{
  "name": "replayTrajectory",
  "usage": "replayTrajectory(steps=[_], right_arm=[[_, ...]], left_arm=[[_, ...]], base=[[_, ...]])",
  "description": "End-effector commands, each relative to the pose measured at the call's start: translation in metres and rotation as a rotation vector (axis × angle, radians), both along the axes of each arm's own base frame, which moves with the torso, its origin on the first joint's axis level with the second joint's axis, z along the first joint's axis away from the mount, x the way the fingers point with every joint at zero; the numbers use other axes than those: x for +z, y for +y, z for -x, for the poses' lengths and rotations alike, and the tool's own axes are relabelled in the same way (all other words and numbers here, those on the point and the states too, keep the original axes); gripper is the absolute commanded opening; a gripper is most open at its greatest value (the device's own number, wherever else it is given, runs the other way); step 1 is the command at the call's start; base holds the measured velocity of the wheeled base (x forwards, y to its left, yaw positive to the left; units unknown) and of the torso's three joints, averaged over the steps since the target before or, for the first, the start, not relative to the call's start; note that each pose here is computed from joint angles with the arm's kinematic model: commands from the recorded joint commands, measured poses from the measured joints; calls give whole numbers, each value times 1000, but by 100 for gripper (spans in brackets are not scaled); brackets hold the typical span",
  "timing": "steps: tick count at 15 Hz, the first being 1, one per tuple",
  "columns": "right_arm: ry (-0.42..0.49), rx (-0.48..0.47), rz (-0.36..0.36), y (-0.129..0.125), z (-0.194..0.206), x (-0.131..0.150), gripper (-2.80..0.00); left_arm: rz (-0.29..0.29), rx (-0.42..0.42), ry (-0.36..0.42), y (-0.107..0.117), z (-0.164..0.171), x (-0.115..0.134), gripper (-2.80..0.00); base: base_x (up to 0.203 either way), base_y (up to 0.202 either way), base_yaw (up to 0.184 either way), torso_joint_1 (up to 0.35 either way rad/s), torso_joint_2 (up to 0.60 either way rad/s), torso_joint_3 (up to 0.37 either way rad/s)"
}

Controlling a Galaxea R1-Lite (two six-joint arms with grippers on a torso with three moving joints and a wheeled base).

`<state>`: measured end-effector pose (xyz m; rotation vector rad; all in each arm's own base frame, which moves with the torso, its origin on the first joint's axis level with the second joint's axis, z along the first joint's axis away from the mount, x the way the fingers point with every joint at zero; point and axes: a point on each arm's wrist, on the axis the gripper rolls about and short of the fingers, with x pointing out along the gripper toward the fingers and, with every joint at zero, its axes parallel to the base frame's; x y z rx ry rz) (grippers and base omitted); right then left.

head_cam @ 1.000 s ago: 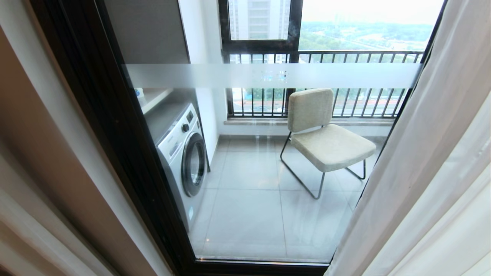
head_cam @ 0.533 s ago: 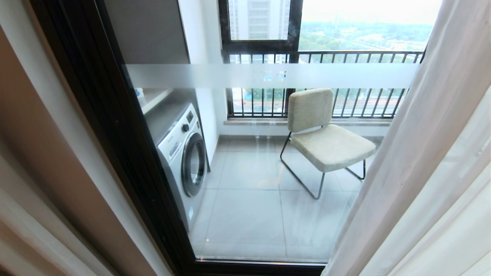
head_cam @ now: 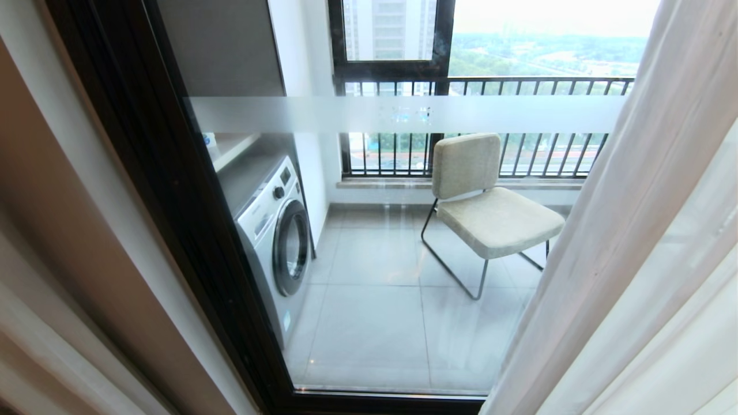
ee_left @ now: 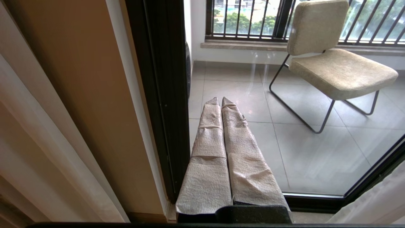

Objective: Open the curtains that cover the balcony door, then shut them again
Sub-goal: Close the inner curtains on both sides

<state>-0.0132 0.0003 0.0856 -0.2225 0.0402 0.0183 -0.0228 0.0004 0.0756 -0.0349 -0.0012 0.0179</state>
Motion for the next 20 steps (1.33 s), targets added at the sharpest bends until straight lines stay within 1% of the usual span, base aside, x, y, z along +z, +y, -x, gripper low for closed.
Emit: replayTrajectory(steps=[1,2,3,4,20], right_arm=[[-83,62,-8,1,10,-6,-280],[-59,58,-41,1,10,-8,-280],[-31,47,-104,1,10,-10,-280],[-27,30,-157,1,10,-10,-280],[-35,29,-167,1,10,-10,-280]], left_arm=[[0,1,-1,0,0,0,-280],[0,1,-1,0,0,0,-280],[0,1,-1,0,0,0,-280],[0,1,-1,0,0,0,-280],[0,1,-2,0,0,0,-280]], base=[[0,0,0,0,0,0],[0,0,0,0,0,0],[0,0,0,0,0,0],[0,0,0,0,0,0],[0,0,0,0,0,0]])
